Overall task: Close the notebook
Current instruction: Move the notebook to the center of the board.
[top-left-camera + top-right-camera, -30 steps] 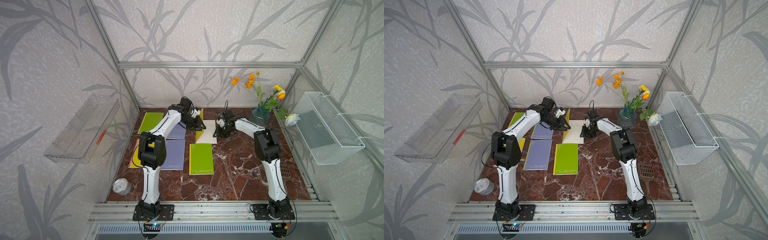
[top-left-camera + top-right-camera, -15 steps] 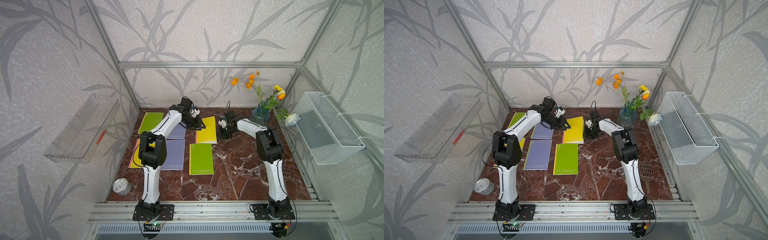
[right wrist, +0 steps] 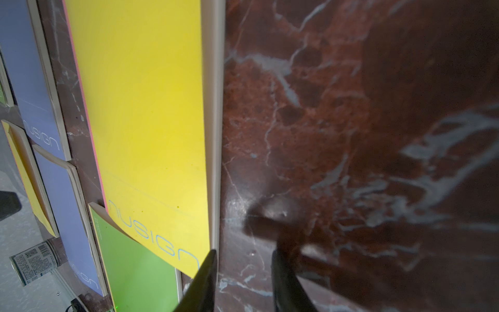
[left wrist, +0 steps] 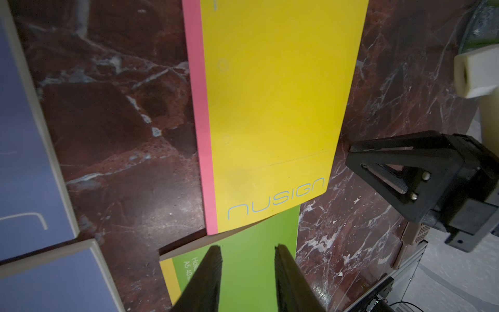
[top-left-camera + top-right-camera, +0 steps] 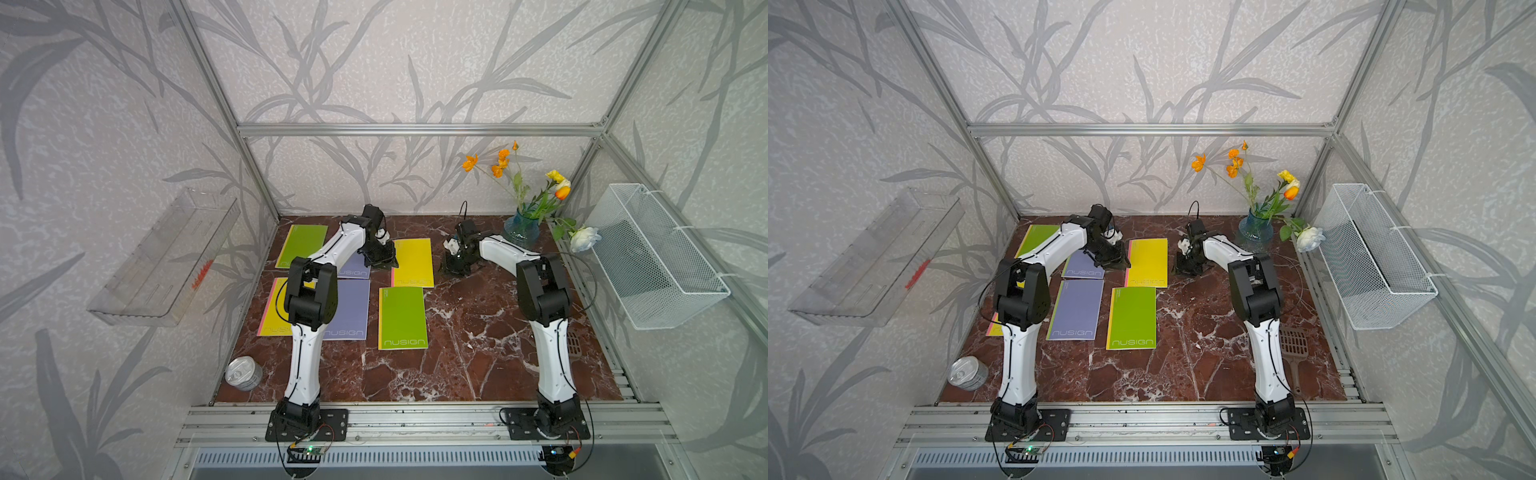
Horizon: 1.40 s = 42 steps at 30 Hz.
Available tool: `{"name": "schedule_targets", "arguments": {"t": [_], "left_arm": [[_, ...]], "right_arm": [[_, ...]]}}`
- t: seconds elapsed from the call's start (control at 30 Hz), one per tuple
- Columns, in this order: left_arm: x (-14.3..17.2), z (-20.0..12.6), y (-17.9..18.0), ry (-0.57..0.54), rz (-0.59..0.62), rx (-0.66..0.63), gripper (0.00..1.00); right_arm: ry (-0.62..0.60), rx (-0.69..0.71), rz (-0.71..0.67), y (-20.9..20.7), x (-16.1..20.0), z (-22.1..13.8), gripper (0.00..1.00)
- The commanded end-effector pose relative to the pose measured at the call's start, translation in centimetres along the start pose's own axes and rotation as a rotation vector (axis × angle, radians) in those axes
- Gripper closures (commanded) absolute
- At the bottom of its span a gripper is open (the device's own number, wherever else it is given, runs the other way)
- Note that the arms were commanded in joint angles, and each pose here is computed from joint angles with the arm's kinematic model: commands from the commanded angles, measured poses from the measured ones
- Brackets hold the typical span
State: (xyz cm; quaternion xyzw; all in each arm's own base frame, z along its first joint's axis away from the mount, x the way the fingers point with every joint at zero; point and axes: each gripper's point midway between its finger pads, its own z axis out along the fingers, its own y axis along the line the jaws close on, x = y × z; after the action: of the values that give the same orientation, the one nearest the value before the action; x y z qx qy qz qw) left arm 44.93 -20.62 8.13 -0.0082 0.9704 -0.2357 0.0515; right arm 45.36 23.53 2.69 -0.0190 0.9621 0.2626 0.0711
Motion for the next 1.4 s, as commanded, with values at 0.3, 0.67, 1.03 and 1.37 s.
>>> {"name": "schedule_targets", "arguments": {"t": [0.3,0.67,1.03,1.37], "left_arm": [[0.4,2.1,2.5,0.041,-0.028,-0.057,0.68],[0.5,3.4,3.1,0.061,-0.033,-0.055,0.69],[0.3,4.3,3.5,0.079,-0.036,-0.053,0.69],[0.4,4.8,4.1,0.095,-0.041,-0.049,0.71]], "right_arm": [[0.053,-0.022,-0.012,1.3,0.8,1.4,0.65],[0.072,-0.017,-0.01,1.4,0.8,2.5,0.66],[0.084,-0.018,-0.005,1.6,0.9,3.5,0.7],[0.097,-0.017,0.0,1.8,0.7,4.5,0.73]]}}
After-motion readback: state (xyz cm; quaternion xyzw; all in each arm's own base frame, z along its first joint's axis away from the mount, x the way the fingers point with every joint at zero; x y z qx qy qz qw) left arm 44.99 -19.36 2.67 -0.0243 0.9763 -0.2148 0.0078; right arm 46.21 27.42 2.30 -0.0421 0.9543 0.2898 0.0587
